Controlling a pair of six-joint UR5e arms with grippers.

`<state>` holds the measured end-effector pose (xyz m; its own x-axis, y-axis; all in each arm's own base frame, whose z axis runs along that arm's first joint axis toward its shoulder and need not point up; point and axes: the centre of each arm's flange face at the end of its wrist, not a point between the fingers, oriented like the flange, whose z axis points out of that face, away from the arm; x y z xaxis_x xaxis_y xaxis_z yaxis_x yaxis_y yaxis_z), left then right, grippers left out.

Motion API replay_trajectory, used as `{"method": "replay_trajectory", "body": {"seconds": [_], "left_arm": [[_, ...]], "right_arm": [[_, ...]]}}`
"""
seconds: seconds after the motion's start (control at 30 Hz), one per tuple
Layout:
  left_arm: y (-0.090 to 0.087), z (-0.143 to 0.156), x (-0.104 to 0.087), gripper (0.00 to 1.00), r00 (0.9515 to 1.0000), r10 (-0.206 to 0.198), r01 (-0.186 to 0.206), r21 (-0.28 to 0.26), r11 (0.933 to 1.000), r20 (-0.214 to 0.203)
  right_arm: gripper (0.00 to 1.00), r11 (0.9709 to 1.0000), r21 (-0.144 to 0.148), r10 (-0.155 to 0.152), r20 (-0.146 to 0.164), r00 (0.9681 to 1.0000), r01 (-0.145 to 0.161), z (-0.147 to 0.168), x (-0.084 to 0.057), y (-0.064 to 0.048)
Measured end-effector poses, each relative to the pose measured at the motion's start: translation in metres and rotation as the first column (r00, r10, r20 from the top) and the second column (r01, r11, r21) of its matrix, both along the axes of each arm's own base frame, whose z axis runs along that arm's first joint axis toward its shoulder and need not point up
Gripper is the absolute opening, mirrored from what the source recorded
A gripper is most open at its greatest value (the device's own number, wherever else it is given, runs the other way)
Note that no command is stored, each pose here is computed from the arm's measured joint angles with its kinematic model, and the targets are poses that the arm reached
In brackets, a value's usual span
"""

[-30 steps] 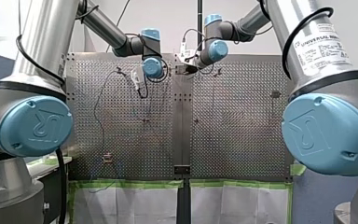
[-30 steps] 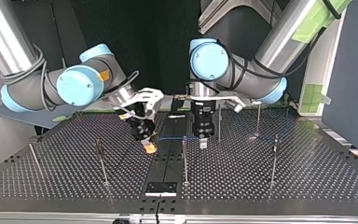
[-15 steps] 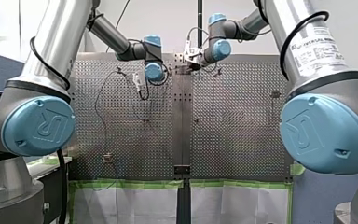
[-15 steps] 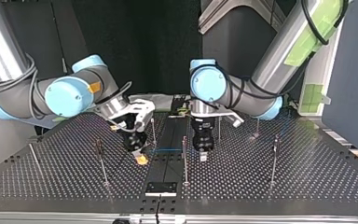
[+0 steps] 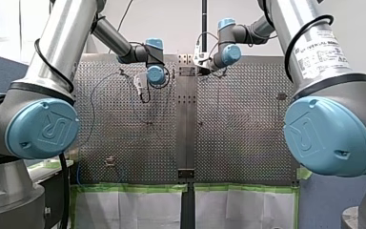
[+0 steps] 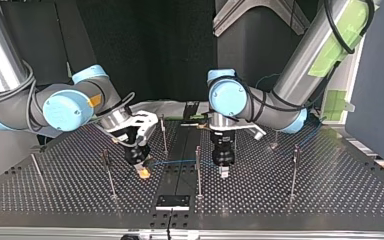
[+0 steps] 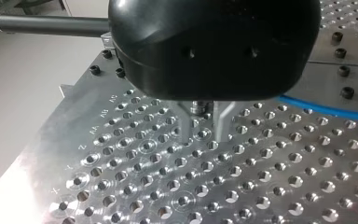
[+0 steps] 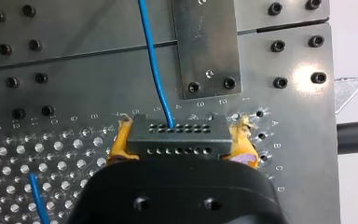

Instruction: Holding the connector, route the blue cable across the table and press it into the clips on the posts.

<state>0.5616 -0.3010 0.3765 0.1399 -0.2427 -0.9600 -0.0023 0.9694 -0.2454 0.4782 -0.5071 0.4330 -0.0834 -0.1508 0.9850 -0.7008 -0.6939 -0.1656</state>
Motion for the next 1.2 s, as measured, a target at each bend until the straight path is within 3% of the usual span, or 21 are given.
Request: {"method": "replay_trajectory", "body": {"seconds": [0.03,0.07,0.1,0.5,0.73,1.03,1.2], "left_arm": [[0.000,0.000,0.000,0.87,1.0000,0.000,0.000,0.002,1.0000,-0.003],[0.000,-0.001,-0.001,0.87,1.0000,-0.001,0.001,0.003,1.0000,-0.008],[-0.001,-0.001,-0.002,1.00,0.9999,-0.002,0.002,0.005,1.0000,-0.011],[-0.001,-0.005,-0.014,1.00,0.9960,-0.002,0.005,0.034,0.9994,-0.089],[-0.002,0.004,-0.036,1.00,0.9919,-0.015,0.022,0.050,0.9985,-0.126],[-0.002,0.011,-0.075,1.00,0.9808,-0.065,0.078,0.062,0.9951,-0.184],[-0.004,0.015,-0.098,1.00,0.9705,-0.112,0.128,0.062,0.9898,-0.213]], "right_arm": [[0.00,1.0000,0.000,0.000,0.000,1.0000,0.000,0.000,0.000,0.000],[0.00,1.0000,0.000,-0.001,0.000,1.0000,0.001,0.000,-0.001,-0.001],[0.00,1.0000,0.001,-0.001,0.000,1.0000,0.001,0.000,-0.001,-0.001],[0.00,1.0000,0.004,-0.004,-0.002,1.0000,0.004,-0.001,-0.002,-0.002],[0.00,1.0000,0.004,-0.008,-0.005,1.0000,0.008,-0.001,-0.005,-0.004],[0.00,0.9998,0.006,-0.021,-0.005,0.9998,0.021,0.000,-0.011,-0.008],[0.00,0.9996,0.006,-0.027,-0.004,0.9996,0.027,0.001,-0.015,-0.011]]}}
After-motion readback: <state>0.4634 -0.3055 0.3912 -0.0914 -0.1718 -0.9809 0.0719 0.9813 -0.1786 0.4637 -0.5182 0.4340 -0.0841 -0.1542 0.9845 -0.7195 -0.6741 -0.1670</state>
